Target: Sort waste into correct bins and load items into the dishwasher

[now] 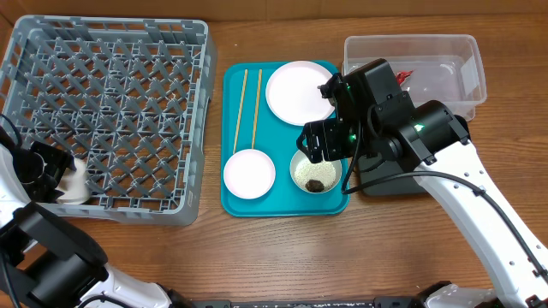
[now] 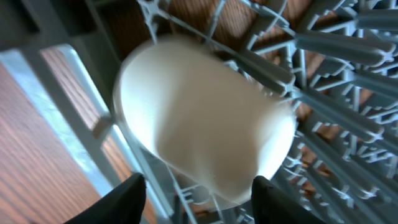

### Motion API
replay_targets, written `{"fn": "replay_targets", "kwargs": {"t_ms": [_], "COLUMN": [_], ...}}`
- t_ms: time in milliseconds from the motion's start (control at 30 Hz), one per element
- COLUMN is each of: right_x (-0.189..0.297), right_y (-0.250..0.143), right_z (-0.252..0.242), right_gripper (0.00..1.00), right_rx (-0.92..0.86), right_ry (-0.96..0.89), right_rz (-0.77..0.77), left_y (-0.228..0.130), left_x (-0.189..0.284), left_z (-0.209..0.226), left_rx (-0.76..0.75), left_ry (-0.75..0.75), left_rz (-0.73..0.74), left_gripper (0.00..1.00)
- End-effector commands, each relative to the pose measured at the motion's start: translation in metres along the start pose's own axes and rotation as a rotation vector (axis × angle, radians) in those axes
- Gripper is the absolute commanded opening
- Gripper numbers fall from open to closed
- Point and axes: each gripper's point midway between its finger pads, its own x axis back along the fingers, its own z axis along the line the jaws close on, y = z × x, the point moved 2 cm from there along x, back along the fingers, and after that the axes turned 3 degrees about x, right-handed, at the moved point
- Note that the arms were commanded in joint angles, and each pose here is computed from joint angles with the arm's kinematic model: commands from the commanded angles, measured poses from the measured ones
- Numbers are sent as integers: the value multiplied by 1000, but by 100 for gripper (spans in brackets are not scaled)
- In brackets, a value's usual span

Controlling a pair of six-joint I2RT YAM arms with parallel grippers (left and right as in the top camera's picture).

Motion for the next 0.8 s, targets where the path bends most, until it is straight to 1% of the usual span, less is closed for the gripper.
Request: {"fn": "replay_targets", "kwargs": {"t_ms": [0,100,133,200,233,333,367,467,500,567,633,700,767], "right_x": [-1,-1,-1,-1,-1,-1,-1,-1,-1,-1,-1,-1,-1], "right_y": [-1,-1,-1,-1,-1,-1,-1,-1,-1,0,0,0,0], "right_z": [-1,-1,-1,-1,-1,-1,-1,0,0,0,0,0,0], "right_gripper": [81,81,81,81,81,81,81,81,81,81,82,82,82], "right_rx": [4,4,4,4,4,4,4,4,4,5,5,5,5], "right_ry": [-9,-8,-8,-8,-8,-8,-8,-8,-8,-8,-8,-8,-8], "right_rz": [0,0,-1,-1,-1,-1,-1,-2,-2,-2,-2,-3,-3], "left_y": [-1,0,1,1,1,-1,-1,-2,-2,-3,-3,-2,3], "left_x": [2,3,3,3,3,6,7,12,13,20,27,36,43], "left_z": [-9,-8,-7,-6,-8,-17,-17,-18,-18,-19,-22,-22,-20], "left_rx": [61,86,92,94,85,6,-2,-39,-52,-84,-108,-125,-139], "left_ry": [-86,-101,-101,-105,-113,-172,-173,-180,-181,-187,-195,-181,-139], "left_rz": [47,54,54,55,58,72,69,62,60,47,28,-12,-67], "left_gripper": [54,55,57,70,72,63,63,56,50,31,24,25,30]}}
